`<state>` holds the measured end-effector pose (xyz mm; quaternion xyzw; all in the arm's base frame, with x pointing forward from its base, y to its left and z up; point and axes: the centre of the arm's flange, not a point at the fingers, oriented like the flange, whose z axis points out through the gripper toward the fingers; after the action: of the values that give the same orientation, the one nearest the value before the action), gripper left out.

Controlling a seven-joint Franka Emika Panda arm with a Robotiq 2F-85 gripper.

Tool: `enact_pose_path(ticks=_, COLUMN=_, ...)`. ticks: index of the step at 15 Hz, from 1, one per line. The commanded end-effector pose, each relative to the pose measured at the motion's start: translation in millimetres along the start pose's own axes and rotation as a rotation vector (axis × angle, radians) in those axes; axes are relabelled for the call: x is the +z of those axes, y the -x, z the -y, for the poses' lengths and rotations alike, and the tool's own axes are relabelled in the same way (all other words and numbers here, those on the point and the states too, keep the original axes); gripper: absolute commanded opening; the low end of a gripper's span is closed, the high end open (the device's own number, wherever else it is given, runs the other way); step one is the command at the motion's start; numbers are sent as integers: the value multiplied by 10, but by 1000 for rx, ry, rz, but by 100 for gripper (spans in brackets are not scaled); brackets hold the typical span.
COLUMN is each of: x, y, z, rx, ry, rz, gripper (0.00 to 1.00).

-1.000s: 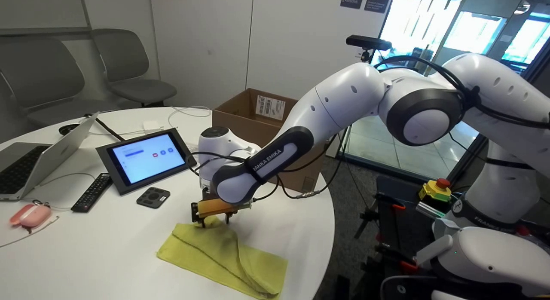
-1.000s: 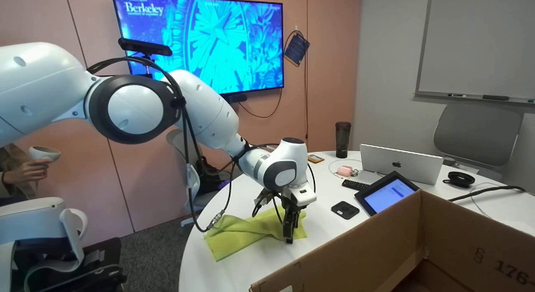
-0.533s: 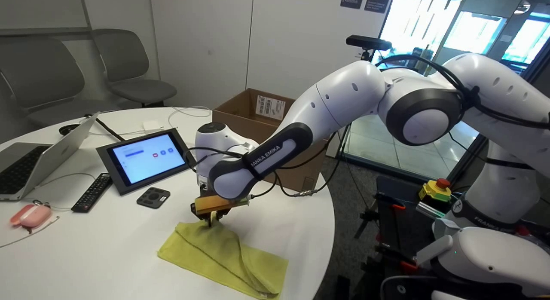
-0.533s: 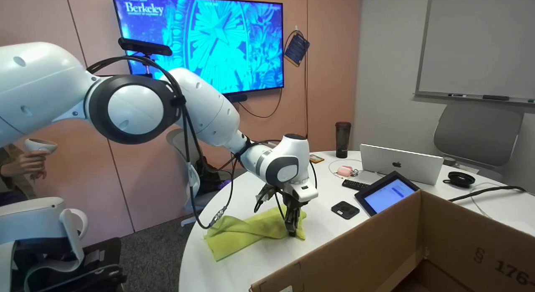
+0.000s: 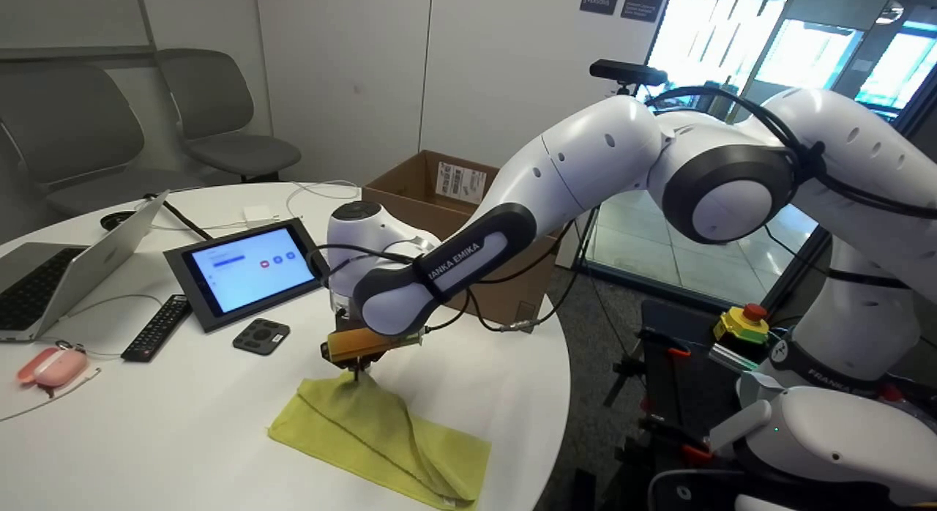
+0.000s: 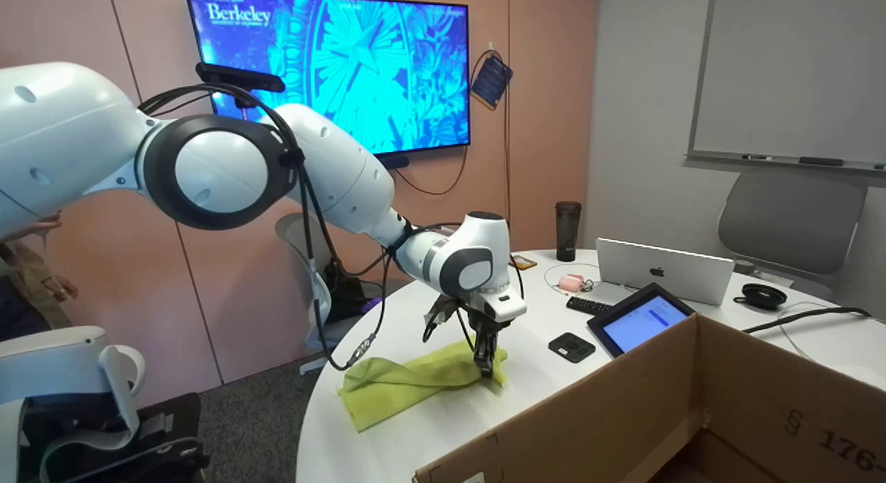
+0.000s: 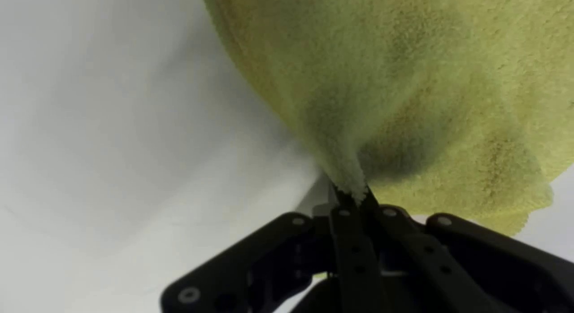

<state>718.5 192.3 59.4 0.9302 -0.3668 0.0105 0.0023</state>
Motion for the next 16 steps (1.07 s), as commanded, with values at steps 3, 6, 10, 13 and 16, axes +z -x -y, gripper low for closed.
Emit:
enact_pose_path(ticks=3, x=-614, y=405, z=195, rx=-101, ry=-3, rz=-72, gripper=0)
enact_pose_path(ticks=6, x=-643, y=774, z=564, rx=-154, ry=-26, rz=-56, gripper=0)
enact_pose_path(ticks=10, x=-394, y=1182, z=966, rx=-120, ry=-24, rz=-14, gripper=2)
enact_pose_path(ticks=13, x=-196, y=1311, z=1066, rx=-46, ry=11, rz=6, gripper=1)
enact_pose_path(ticks=16, x=-183, y=1252, z=1177, rx=62, ry=-12, rz=14, gripper=0)
